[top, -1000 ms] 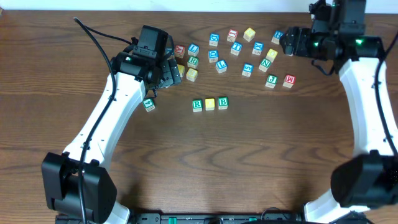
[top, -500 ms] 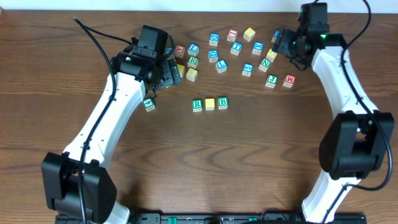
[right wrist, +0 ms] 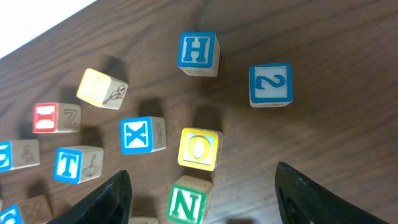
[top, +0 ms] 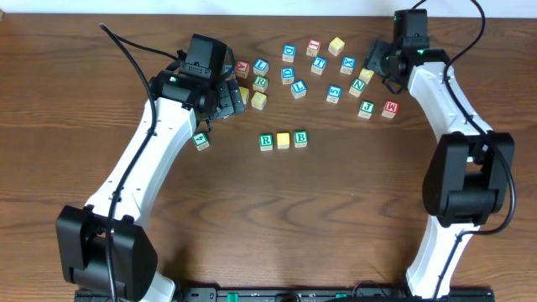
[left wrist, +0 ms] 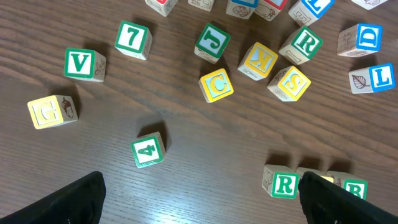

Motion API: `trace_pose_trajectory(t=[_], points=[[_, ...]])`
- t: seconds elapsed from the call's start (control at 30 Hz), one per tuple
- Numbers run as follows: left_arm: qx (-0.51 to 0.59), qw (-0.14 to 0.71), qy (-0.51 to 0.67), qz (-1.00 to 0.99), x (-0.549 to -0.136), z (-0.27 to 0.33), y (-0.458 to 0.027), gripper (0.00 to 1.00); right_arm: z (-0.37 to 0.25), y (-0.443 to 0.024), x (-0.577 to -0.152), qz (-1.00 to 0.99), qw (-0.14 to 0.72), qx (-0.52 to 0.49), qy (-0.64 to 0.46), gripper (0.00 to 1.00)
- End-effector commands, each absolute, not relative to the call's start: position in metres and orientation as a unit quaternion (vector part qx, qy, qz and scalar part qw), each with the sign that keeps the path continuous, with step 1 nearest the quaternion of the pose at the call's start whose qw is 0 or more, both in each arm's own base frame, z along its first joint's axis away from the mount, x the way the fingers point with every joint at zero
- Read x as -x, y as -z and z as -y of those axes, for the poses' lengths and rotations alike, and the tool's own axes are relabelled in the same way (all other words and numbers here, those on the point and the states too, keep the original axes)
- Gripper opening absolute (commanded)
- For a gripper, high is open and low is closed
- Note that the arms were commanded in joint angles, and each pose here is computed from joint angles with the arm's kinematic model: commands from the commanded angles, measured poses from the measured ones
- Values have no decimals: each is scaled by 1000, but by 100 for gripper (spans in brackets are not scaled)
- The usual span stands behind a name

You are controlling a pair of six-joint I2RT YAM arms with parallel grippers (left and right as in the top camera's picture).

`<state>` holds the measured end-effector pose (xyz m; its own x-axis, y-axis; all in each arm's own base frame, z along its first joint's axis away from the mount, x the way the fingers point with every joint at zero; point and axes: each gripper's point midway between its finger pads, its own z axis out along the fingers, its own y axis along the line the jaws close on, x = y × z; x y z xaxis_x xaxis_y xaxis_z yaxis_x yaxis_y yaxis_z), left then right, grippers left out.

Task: Spell out ROBOT
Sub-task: 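Lower the right gripper over the yellow O block at the far right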

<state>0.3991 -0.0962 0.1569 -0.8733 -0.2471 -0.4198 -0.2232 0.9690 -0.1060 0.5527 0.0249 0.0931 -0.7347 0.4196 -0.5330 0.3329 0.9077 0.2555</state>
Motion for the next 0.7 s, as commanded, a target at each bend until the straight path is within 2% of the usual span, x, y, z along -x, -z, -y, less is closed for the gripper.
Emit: trace_pose_trajectory(t=[0.0,0.67], points=[[122,235,29,-964,-401,94,-169,98,-27,-88,-562,-929,312,-188,-63,69],[122,235,29,-964,-401,94,-169,98,-33,-43,-571,-936,297,-177,-65,69]])
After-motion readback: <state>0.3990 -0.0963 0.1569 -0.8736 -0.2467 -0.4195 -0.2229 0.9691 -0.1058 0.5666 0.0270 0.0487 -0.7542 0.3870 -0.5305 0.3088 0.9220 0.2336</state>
